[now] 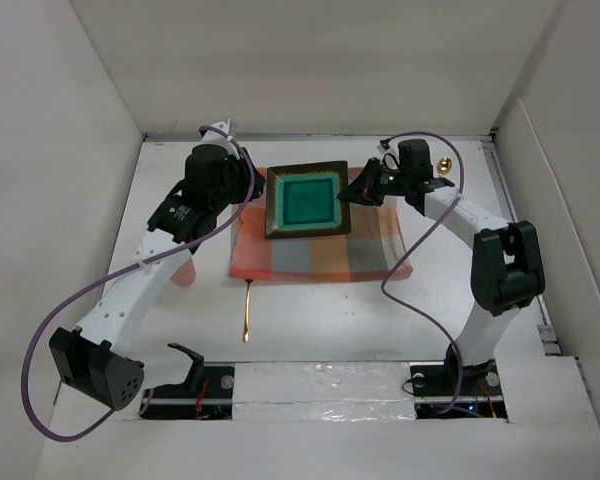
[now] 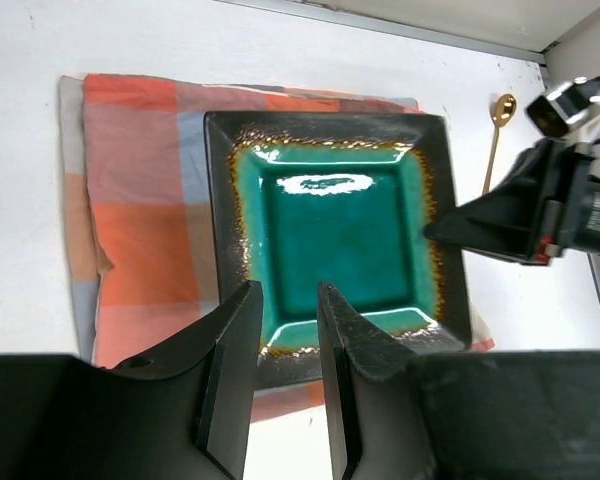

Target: Set the dinner table for one person

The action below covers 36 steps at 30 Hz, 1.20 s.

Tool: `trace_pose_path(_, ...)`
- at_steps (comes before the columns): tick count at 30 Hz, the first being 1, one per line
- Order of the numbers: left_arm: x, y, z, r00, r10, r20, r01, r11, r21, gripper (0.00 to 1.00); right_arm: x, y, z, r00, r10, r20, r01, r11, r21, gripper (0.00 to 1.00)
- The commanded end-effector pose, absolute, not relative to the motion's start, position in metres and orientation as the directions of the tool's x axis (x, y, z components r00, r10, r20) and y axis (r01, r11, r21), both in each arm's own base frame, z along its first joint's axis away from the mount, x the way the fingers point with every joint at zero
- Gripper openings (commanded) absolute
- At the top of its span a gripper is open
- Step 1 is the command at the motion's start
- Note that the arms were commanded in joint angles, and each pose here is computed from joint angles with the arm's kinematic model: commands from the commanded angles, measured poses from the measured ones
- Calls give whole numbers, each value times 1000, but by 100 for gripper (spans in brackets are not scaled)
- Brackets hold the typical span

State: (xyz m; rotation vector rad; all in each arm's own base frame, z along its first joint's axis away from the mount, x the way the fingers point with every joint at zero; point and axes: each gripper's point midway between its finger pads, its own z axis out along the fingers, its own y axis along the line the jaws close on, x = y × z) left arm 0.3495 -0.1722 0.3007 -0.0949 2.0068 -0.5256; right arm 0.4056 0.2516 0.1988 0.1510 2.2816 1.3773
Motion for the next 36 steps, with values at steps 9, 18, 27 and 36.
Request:
trace_pose_path(9,349,-167,305,-447,-299,-843,152,903,-401,26,428,274,211,-866,256,-430,-324,368,872,0)
trace_pose_path(18,351,-167,298,-458,-294,-839,142,908,-395,26,424,271,171,-892,250,-376,-258,401,879,0)
trace_pose_path(27,354,-169,291,-470,-287,-835,141,909,-392,26,424,256,121,-917,248,-312,-177,448,876,0)
trace_pose_path(36,354,-170,283,-482,-284,-829,137,910,-392,26,424,244,86,-929,238,-282,-119,532,838,4)
